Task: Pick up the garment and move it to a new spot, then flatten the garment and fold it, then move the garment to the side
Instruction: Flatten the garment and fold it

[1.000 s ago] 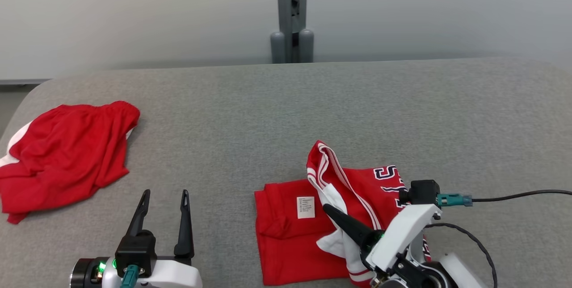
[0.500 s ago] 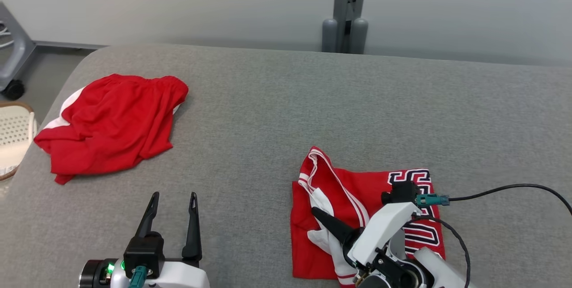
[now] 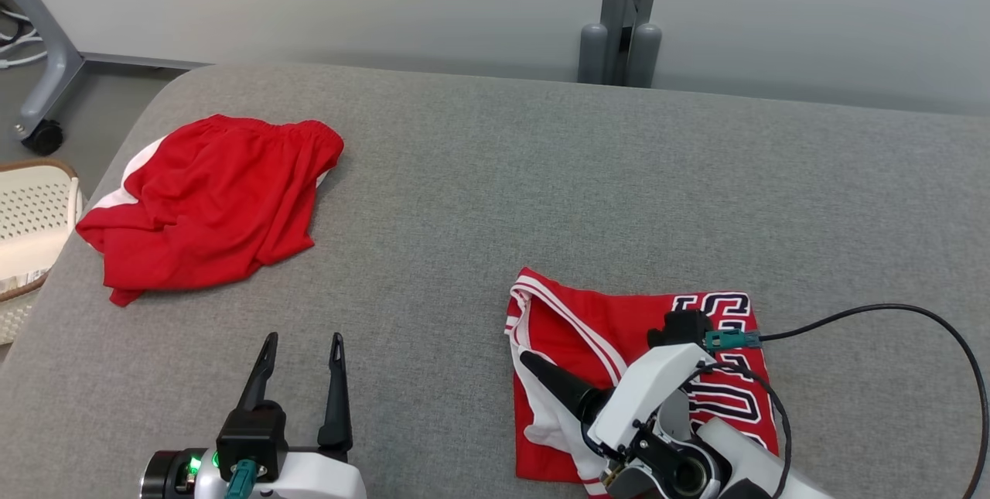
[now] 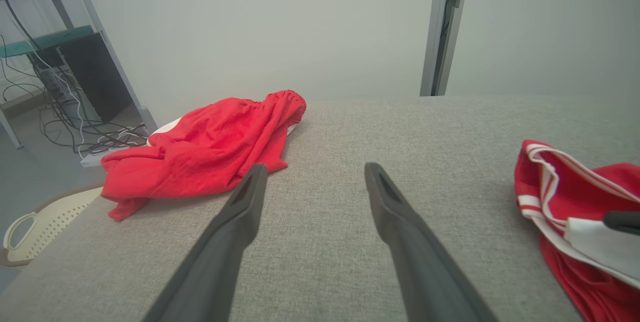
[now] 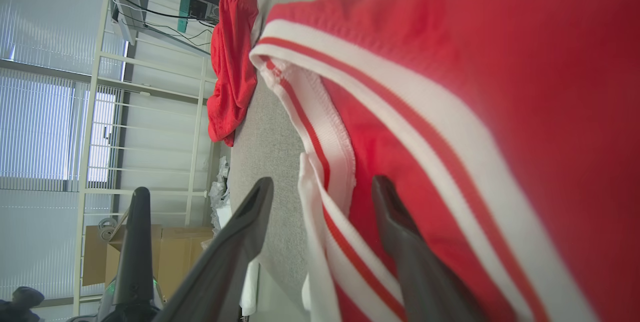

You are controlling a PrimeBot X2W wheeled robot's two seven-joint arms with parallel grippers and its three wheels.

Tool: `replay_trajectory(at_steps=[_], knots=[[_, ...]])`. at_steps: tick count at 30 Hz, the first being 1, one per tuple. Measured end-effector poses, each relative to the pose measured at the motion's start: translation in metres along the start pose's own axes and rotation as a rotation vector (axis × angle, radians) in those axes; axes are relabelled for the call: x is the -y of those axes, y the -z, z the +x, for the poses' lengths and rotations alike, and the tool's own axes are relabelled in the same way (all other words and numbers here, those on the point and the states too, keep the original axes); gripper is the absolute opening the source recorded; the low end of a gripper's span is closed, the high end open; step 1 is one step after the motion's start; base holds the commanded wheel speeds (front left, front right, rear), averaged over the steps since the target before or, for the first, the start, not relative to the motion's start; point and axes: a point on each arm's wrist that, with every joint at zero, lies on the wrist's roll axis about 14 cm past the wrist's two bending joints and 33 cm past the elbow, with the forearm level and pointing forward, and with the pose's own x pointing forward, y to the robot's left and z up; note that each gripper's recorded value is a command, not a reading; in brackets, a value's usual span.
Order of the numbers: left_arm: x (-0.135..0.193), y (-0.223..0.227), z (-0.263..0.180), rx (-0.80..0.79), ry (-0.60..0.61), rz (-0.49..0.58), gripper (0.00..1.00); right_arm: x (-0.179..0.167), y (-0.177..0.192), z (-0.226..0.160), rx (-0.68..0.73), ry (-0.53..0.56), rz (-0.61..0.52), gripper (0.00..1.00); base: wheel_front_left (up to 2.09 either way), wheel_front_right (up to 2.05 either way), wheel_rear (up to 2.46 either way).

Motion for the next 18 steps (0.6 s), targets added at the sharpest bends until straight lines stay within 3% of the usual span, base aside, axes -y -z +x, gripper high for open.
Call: replay_trajectory(at_steps=[12,18], knots=[[0.011,-0.012,0.004,0.042,0.035,-0.006,1.0,-0.028,-0.029,-0.008,0.068,-0.038,-0.101,1.0,0.0,0.0,0.0],[0.025,-0.021,0.006,0.071,0.082,-0.008,1.0,-0.054,-0.099,-0.036,0.283,-0.053,-0.309,1.0,0.0,0.0,0.0]])
